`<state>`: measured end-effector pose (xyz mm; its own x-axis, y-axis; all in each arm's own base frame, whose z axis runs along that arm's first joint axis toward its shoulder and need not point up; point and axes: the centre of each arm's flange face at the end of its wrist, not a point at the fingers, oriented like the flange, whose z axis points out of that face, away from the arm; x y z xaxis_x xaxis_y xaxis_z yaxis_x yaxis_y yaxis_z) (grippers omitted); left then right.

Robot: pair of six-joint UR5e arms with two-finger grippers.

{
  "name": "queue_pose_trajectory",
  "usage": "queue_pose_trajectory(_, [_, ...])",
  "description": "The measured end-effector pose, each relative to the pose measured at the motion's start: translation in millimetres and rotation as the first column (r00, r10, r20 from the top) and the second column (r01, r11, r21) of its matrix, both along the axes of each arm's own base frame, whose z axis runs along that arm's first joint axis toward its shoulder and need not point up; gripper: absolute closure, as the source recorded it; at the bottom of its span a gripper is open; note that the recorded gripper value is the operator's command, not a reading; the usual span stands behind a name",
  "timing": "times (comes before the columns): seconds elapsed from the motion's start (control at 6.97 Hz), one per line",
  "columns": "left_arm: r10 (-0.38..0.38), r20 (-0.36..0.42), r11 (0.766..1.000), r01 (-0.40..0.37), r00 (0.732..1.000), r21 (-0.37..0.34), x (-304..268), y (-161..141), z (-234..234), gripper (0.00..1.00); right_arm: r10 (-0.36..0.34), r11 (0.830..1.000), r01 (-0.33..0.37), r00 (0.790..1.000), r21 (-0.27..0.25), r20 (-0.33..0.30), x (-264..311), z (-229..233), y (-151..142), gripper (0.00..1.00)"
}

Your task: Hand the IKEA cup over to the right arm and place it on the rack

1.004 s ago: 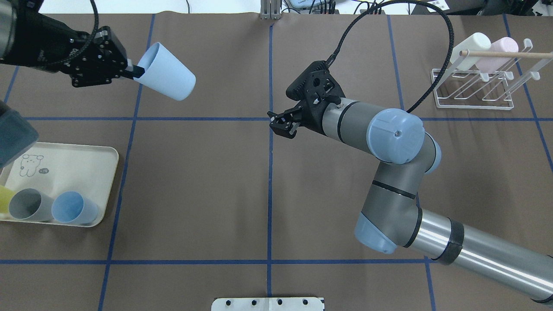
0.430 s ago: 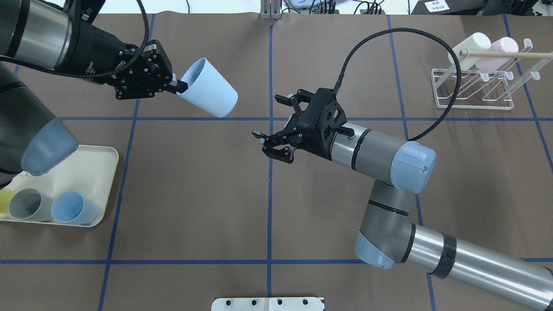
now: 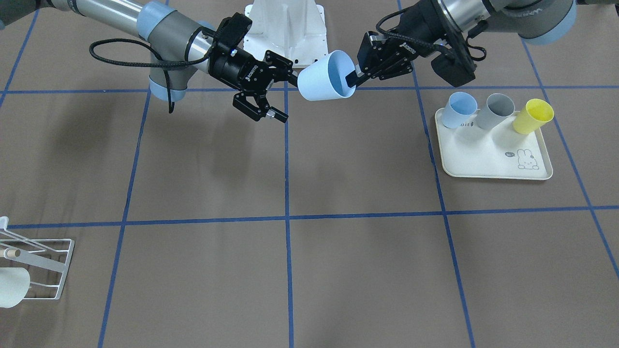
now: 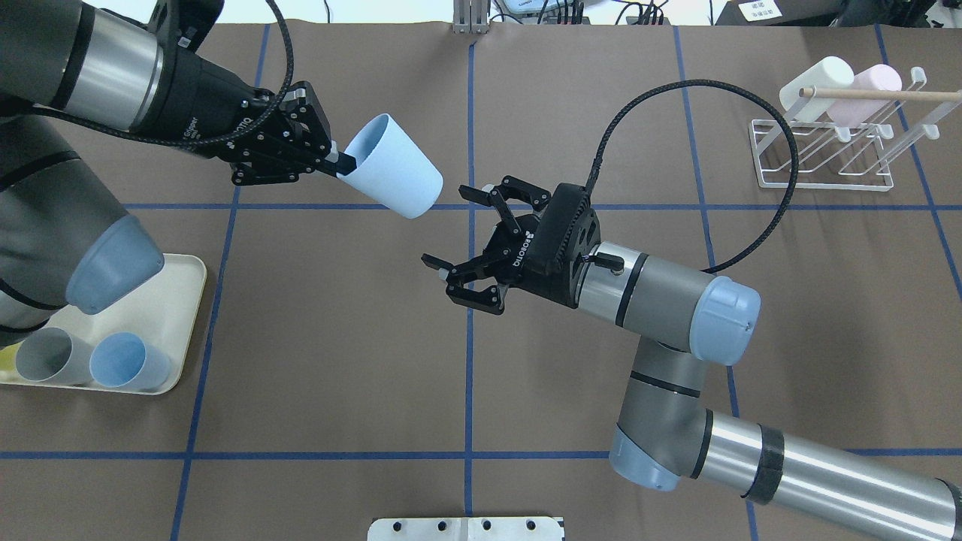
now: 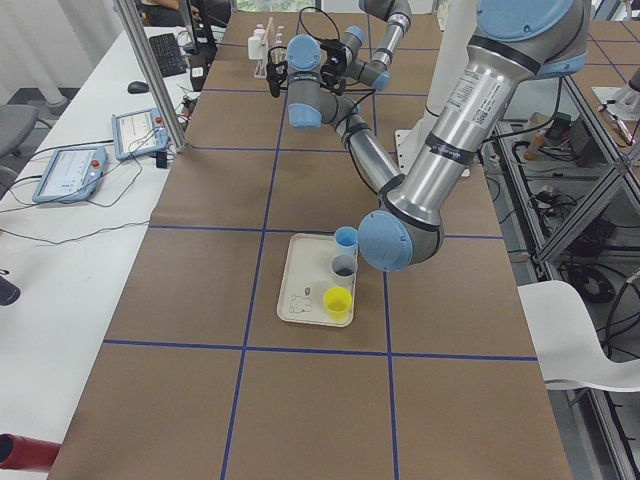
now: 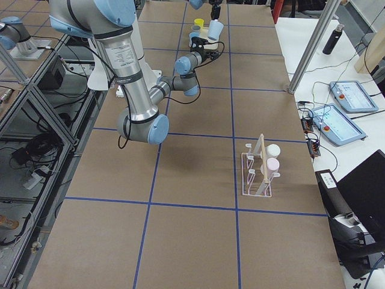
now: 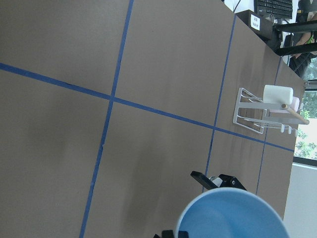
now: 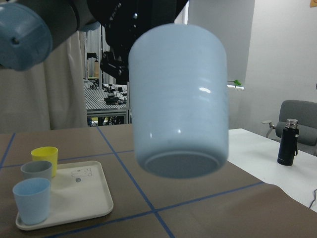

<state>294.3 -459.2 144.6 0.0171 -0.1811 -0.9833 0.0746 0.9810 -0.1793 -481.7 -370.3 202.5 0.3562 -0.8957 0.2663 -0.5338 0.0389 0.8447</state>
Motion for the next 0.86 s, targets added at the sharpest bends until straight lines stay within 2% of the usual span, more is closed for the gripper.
queue_pose_trajectory(0.29, [0.027, -0.003, 1.000, -0.027, 1.000, -0.005, 12.8, 8.6, -1.2, 1.00, -0.012, 0.999, 0.010, 0.998, 0.032, 0.066, 4.2, -4.2, 9.4, 0.03])
queue_pose_trajectory(0.57, [0.042, -0.008, 0.999, -0.042, 0.999, -0.010, 18.8, 13.5, -1.8, 1.00, -0.012, 0.999, 0.009, 0.996, 0.039, 0.083, 6.1, -6.2, 10.7, 0.03])
queue_pose_trajectory(0.86, [0.050, -0.007, 0.999, -0.050, 0.999, -0.017, 24.0, 16.1, -0.9, 1.00, -0.013, 0.999, 0.009, 0.995, 0.043, 0.094, 7.2, -10.7, 11.6, 0.10])
